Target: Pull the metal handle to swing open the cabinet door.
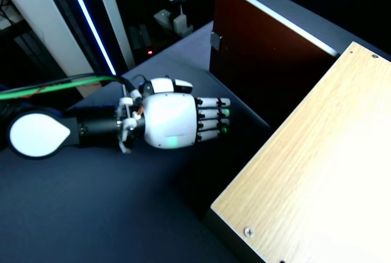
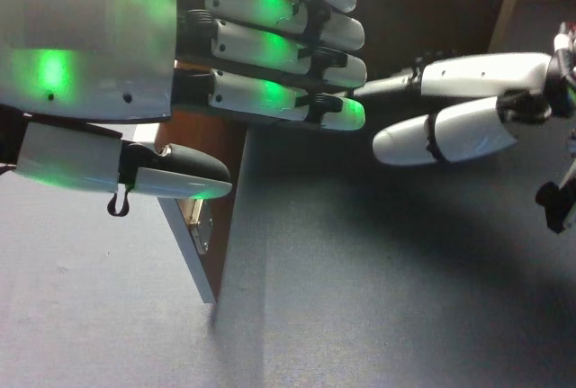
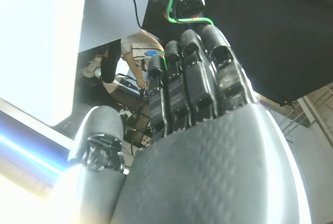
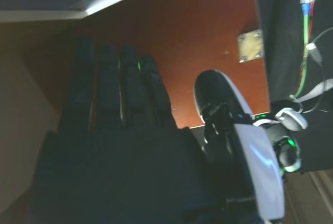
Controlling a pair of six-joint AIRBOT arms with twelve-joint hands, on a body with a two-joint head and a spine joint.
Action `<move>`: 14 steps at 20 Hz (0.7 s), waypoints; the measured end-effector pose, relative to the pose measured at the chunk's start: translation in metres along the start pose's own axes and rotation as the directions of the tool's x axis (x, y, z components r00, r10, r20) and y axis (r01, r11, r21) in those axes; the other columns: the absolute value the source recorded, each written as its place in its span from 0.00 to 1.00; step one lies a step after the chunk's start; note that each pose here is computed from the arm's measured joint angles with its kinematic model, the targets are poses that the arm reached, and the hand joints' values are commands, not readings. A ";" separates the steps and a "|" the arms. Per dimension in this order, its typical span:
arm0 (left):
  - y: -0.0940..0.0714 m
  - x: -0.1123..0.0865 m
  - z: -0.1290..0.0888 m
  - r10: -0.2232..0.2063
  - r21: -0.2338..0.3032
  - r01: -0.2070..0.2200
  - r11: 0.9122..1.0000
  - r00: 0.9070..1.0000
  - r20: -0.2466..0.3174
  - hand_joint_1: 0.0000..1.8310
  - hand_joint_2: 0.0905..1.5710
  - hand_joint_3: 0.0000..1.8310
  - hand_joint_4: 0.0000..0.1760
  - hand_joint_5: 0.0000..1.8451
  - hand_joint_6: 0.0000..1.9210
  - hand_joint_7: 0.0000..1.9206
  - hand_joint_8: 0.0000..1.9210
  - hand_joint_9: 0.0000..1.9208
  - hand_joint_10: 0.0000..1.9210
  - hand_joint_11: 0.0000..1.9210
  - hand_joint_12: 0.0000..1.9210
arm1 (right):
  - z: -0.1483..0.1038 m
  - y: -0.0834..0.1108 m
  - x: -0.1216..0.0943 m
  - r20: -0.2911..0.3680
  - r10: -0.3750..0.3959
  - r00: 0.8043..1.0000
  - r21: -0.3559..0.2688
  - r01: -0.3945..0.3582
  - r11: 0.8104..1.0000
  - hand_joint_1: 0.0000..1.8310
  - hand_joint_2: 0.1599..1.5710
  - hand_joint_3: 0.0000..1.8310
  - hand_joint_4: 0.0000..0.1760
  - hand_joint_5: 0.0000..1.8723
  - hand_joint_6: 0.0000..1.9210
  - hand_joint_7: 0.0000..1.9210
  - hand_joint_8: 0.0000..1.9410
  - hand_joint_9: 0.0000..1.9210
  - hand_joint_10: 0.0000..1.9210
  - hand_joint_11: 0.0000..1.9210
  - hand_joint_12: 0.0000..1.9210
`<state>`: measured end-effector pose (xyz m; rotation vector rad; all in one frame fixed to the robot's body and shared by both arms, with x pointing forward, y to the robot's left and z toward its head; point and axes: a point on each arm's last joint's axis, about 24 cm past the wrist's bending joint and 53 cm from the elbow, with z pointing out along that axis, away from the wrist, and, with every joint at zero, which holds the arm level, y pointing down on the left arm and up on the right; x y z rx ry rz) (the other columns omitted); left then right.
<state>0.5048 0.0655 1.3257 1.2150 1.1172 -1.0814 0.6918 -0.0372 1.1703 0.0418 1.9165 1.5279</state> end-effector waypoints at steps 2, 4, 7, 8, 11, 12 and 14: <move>0.000 0.000 0.000 0.000 0.000 0.000 1.000 1.000 0.000 0.00 0.99 0.00 0.00 0.20 0.00 0.19 0.00 0.17 0.00 0.00 0.39 | 0.000 0.005 -0.002 0.000 -0.005 1.000 -0.014 0.005 1.000 0.00 1.00 0.05 0.00 0.08 0.00 0.09 0.00 0.08 0.00 0.00 0.27; 0.000 0.000 0.000 0.000 0.000 0.000 1.000 1.000 0.000 0.00 0.99 0.00 0.00 0.20 0.00 0.18 0.00 0.16 0.00 0.00 0.39 | 0.000 0.008 0.000 -0.015 -0.028 0.999 -0.026 0.028 0.999 0.00 1.00 0.05 0.00 0.09 0.00 0.09 0.00 0.08 0.00 0.00 0.27; 0.000 0.000 0.000 0.000 0.000 0.000 1.000 1.000 0.000 0.00 0.98 0.00 0.00 0.20 0.00 0.18 0.00 0.16 0.00 0.00 0.39 | -0.006 0.018 -0.003 -0.018 -0.034 0.999 -0.065 0.033 0.997 0.00 1.00 0.05 0.00 0.08 0.00 0.09 0.00 0.08 0.00 0.00 0.27; 0.000 0.000 0.000 0.000 -0.001 0.000 1.000 1.000 0.000 0.00 0.98 0.00 0.00 0.19 0.00 0.18 0.00 0.17 0.00 0.00 0.39 | -0.009 0.024 -0.006 -0.017 -0.053 0.998 -0.083 0.052 0.995 0.00 1.00 0.05 0.00 0.08 0.00 0.09 0.00 0.08 0.00 0.00 0.27; 0.000 0.000 0.000 0.000 0.001 0.000 1.000 1.000 0.000 0.00 0.97 0.00 0.00 0.19 0.00 0.18 0.00 0.16 0.00 0.00 0.39 | -0.018 0.038 -0.007 -0.020 -0.102 0.995 -0.136 0.099 0.986 0.00 1.00 0.05 0.00 0.08 0.00 0.09 0.00 0.08 0.00 0.00 0.27; 0.000 0.000 0.000 0.000 0.000 0.000 1.000 1.000 0.000 0.00 0.97 0.00 0.00 0.19 0.00 0.18 0.00 0.16 0.00 0.00 0.39 | -0.020 0.043 -0.005 -0.028 -0.118 0.993 -0.158 0.112 0.981 0.00 1.00 0.05 0.00 0.08 0.00 0.09 0.00 0.08 0.00 0.00 0.27; 0.000 0.000 0.000 0.000 0.000 0.000 1.000 1.000 0.000 0.00 0.97 0.00 0.00 0.19 0.00 0.18 0.00 0.16 0.00 0.00 0.39 | -0.023 0.057 0.005 -0.056 -0.125 0.991 -0.215 0.111 0.970 0.00 1.00 0.05 0.00 0.08 0.00 0.09 0.00 0.08 0.00 0.00 0.27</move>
